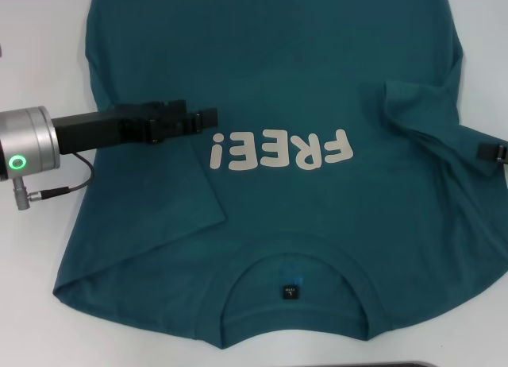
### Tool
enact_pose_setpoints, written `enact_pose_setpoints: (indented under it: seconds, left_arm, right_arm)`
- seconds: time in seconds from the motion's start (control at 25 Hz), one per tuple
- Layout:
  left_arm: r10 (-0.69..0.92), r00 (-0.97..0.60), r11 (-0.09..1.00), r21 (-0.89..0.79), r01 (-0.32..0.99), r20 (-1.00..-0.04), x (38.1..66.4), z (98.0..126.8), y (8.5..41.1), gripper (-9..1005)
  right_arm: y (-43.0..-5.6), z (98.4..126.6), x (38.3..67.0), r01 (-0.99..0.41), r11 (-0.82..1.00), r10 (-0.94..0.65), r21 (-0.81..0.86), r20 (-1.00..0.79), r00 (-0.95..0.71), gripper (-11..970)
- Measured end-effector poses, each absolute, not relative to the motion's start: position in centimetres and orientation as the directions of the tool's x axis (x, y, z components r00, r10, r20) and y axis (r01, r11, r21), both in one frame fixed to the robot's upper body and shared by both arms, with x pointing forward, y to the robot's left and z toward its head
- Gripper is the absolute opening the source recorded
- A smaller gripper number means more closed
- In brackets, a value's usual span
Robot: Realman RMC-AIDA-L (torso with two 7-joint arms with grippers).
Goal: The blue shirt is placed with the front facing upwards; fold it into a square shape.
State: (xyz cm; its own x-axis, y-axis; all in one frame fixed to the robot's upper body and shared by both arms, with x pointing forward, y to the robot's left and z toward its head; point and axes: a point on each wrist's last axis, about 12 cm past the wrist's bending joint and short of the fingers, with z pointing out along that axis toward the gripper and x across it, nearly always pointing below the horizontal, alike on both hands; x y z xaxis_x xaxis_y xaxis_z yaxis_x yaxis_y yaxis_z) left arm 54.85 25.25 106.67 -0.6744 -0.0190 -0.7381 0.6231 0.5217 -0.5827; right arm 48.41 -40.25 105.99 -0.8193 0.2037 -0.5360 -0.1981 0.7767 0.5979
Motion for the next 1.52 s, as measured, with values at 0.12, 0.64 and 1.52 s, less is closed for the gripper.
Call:
enact_pose_setpoints:
  seconds: [0.12, 0.64, 1.52]
  left_arm:
    - [-0.019, -0.675, 0.521, -0.583, 0.623, -0.738, 54.8, 106.7, 25.2, 884]
    - [-0.018, -0.676, 0.518, -0.586, 0.624, -0.736, 54.9, 106.7, 25.1, 883]
    - [-0.014, -0.675, 0.512, -0.585, 0.629, -0.738, 55.1, 106.9, 24.8, 884]
  right_arm:
    - [-40.4, 106.1, 48.4, -0.195, 0.779, 0.205, 0.596, -0.536, -0.819, 927]
    - [-40.1, 106.3, 49.2, -0.171, 0.78, 0.203, 0.602, -0.501, -0.841, 928]
    - [-40.2, 107.1, 49.9, -0.136, 0.798, 0.199, 0.587, -0.471, -0.86, 927]
